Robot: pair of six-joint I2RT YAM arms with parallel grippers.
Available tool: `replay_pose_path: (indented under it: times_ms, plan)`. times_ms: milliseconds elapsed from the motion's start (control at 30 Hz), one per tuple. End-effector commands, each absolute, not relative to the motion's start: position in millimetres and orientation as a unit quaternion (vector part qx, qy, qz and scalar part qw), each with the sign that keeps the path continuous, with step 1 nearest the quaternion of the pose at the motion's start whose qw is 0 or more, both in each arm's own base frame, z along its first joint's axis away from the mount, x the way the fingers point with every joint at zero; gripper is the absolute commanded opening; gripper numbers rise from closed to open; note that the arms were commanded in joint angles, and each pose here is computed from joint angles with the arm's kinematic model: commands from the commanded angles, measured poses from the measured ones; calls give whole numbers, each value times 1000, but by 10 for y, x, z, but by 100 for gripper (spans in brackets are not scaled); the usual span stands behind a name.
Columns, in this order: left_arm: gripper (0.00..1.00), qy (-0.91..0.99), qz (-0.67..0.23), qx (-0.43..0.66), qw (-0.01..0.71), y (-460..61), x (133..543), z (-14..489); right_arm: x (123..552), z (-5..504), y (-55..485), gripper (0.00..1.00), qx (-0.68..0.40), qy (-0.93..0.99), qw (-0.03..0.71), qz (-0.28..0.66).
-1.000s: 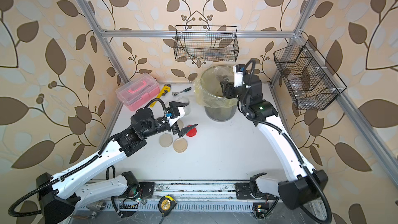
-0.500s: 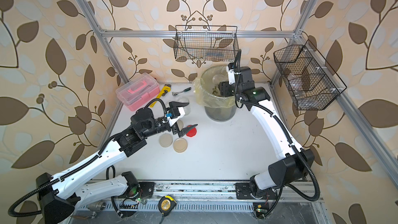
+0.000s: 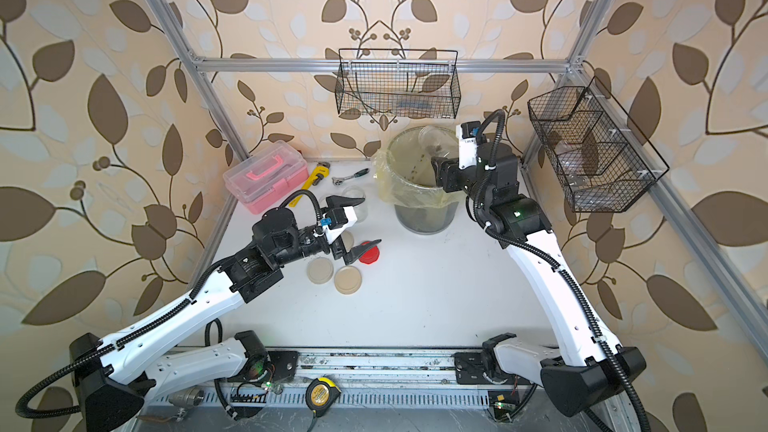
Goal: Empty moldy tea leaves from jars
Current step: Pour the moldy tea leaves from the jar into the trash bin.
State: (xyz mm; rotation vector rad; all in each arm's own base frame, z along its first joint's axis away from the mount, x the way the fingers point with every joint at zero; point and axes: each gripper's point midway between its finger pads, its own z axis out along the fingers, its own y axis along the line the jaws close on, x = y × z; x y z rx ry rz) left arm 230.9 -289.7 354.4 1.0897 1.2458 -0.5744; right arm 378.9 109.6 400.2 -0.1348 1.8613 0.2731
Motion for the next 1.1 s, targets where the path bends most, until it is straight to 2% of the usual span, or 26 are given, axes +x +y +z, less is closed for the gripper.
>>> replay_pose_path:
  times_ms: [0,200,400,733,967,1067]
  plan:
    - [99,527,-252,479,655,-2889,2232,3635,3938,3767,1151,47,-67,828,542,123]
    - [99,528,-254,479,654,-2893,2230,3633,4152,3426,1248,48,-82,882,449,120]
    - [99,533,-250,480,651,-2891,2239,3619,4273,3342,1231,48,-70,898,422,107]
    - [99,539,-254,475,647,-2891,2242,3635,4207,3464,1195,49,-66,894,435,86]
    - [99,541,-253,474,647,-2889,2253,3630,4090,3878,1212,49,-50,848,513,125]
    - [99,542,-253,474,647,-2892,2255,3624,4158,3747,1197,49,-52,863,487,128]
